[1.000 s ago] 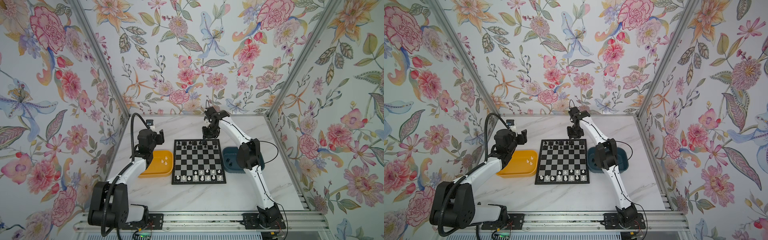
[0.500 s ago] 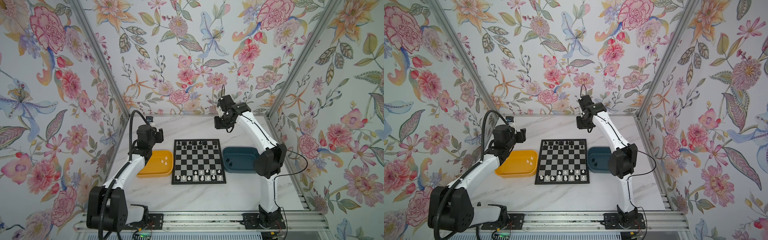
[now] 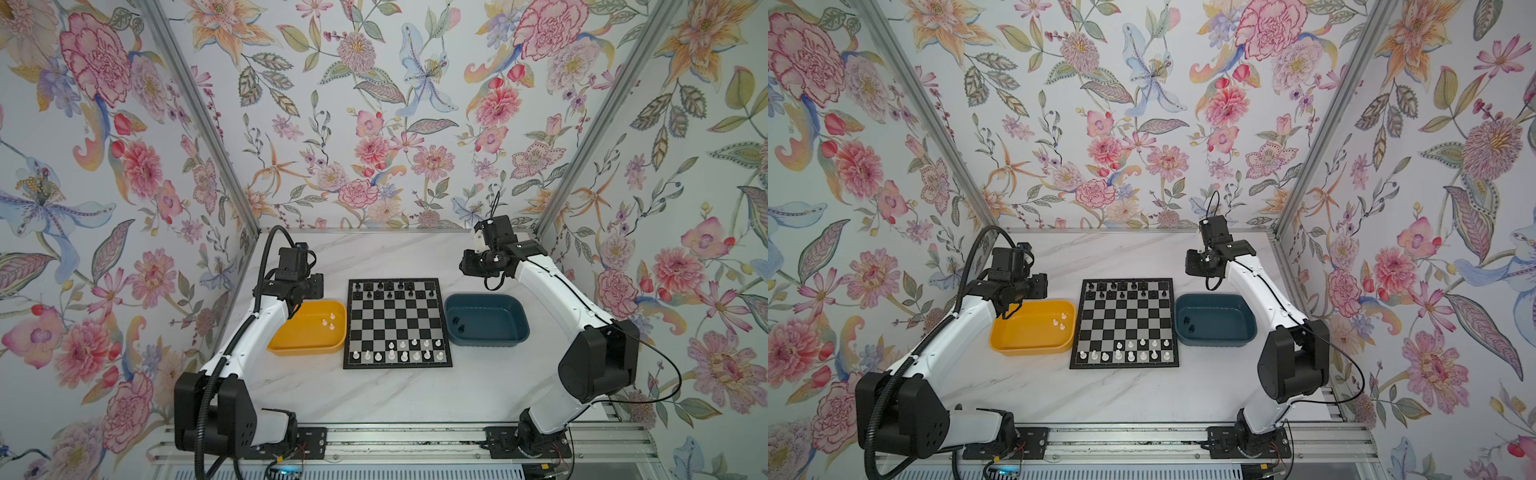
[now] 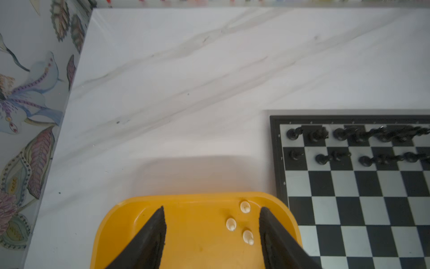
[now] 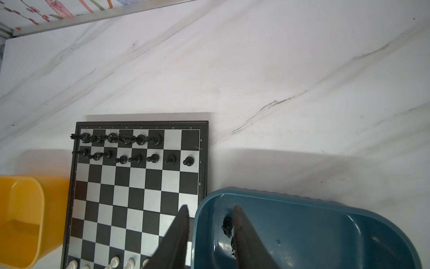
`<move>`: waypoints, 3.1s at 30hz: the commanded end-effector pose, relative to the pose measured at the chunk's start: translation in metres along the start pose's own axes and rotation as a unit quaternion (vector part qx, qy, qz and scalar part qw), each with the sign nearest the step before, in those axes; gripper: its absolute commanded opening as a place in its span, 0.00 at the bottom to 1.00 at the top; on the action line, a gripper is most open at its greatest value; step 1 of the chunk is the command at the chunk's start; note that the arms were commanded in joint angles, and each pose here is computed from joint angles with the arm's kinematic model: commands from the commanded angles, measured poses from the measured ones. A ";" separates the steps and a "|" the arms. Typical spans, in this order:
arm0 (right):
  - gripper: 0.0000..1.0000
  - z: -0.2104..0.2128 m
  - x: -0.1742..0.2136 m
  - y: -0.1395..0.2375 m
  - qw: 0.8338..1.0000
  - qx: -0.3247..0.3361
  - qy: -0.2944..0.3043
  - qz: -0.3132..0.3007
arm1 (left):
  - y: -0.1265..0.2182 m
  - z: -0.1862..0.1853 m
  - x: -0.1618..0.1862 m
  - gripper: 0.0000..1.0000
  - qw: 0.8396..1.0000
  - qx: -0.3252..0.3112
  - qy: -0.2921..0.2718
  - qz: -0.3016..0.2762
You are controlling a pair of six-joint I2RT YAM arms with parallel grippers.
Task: Set up the chess pieces on the board
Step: 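Release the piece and raise the right gripper while the left gripper lowers, then lower the left gripper into the yellow tray and close on a white piece, then lift the white piece with the left gripper and carry it over the board's near rows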
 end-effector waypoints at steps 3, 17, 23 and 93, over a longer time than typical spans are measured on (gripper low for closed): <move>0.33 0.004 -0.003 -0.006 0.999 -0.023 -0.007 -0.023 | -0.027 0.008 0.053 0.55 0.990 -0.026 -0.003 0.139; 0.32 -0.002 0.006 -0.020 0.999 -0.031 -0.018 -0.006 | -0.067 0.002 0.079 0.51 0.980 -0.003 0.008 0.198; 0.31 -0.003 0.007 -0.023 0.999 -0.033 -0.020 -0.002 | -0.078 0.000 0.083 0.45 0.977 -0.002 0.011 0.211; 0.27 0.001 0.034 -0.028 0.998 -0.048 -0.028 0.012 | -0.005 -0.128 0.070 0.04 0.967 0.073 -0.164 0.181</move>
Point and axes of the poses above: each gripper's point midway between its finger pads, its own y axis back along the fingers, its own z axis along the line the jaws close on, x = y × z, the point moved 5 cm from there along y, back along the fingers, and after that the axes turned 14 degrees about y, right-handed, at the moved point
